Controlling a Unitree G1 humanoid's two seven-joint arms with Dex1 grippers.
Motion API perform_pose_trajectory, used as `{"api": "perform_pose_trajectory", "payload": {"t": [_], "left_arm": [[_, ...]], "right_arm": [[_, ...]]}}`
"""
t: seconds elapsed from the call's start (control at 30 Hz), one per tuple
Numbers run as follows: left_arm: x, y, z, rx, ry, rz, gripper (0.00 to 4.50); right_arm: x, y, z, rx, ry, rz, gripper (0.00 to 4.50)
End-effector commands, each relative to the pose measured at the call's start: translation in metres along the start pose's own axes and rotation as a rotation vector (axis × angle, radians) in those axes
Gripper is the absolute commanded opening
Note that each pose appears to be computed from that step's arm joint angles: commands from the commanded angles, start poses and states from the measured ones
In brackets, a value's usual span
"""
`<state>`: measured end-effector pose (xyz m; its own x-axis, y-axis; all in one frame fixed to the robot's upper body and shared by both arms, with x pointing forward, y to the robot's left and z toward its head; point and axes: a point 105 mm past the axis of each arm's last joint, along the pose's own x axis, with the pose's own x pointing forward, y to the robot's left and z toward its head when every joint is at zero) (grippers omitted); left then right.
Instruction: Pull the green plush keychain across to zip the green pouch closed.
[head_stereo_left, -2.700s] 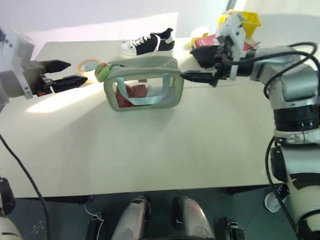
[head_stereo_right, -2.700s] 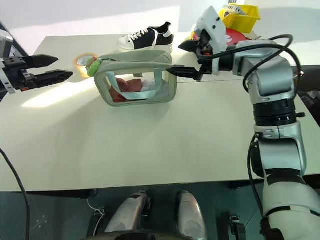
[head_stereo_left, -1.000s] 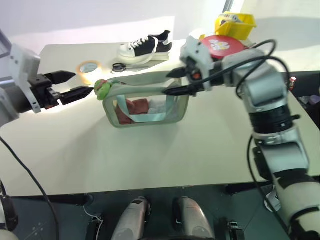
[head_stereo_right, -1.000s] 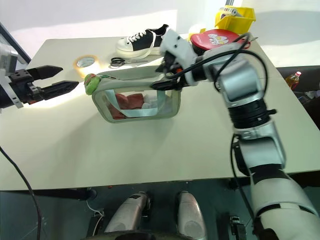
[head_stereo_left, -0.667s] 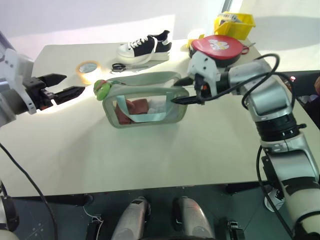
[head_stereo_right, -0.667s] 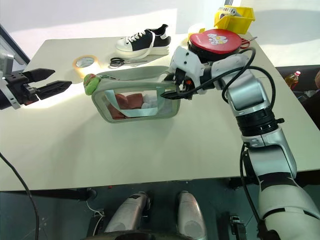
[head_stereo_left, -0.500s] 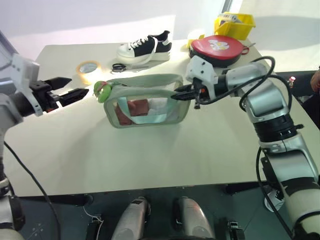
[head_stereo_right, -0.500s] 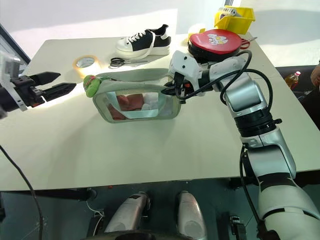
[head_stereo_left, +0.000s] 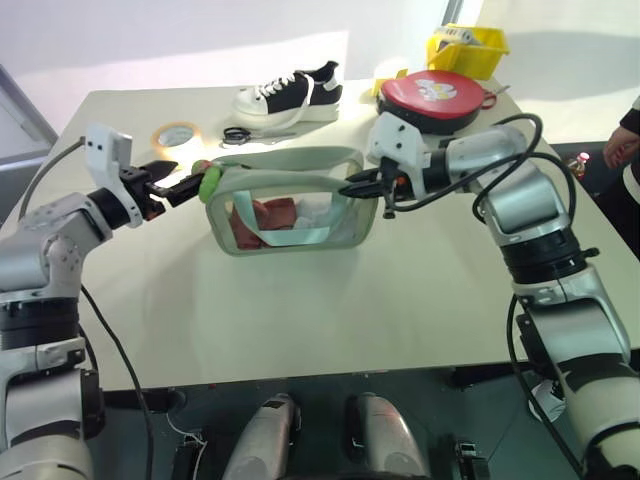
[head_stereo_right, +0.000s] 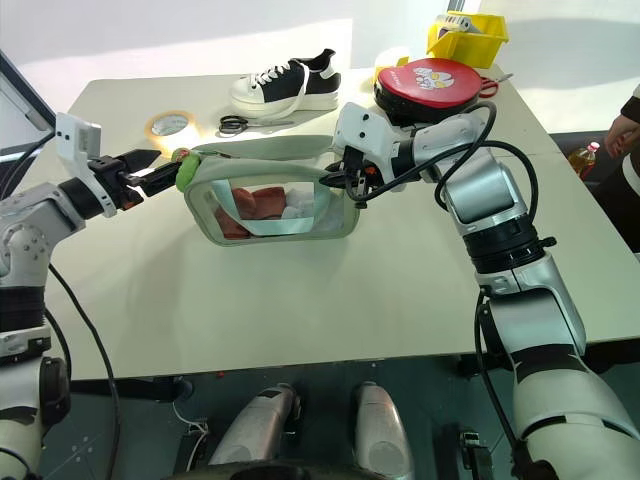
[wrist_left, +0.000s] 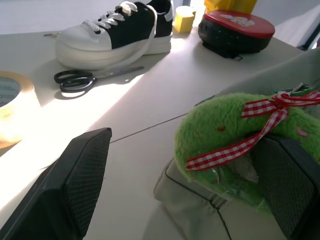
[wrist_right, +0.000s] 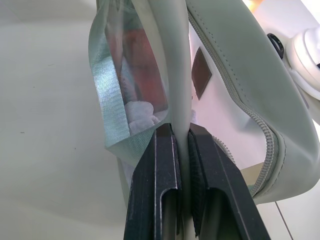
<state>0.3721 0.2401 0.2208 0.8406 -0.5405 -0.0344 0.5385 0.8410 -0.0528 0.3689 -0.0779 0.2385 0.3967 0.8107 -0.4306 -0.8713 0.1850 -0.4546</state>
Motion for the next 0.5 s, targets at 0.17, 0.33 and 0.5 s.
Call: {"api": "perform_pose_trajectory", "payload": {"t": [0.17,0.33,0.5], "left_arm": [[0.008,-0.008,0.010,0.040,-0.037,-0.037,3.66],[0.008,-0.008,0.010,0.041,-0.040,-0.037,1.11],[0.009,-0.008,0.043,0.058,-0.119,-0.019,0.07]], "right_arm": [[0.001,0.005,0.014,-0.041,-0.029,0.015,0.00],[0.000,0.003,0.014,-0.041,-0.029,0.005,0.00],[-0.001,0.000,0.013,-0.038,-0.030,-0.009,0.00]]}}
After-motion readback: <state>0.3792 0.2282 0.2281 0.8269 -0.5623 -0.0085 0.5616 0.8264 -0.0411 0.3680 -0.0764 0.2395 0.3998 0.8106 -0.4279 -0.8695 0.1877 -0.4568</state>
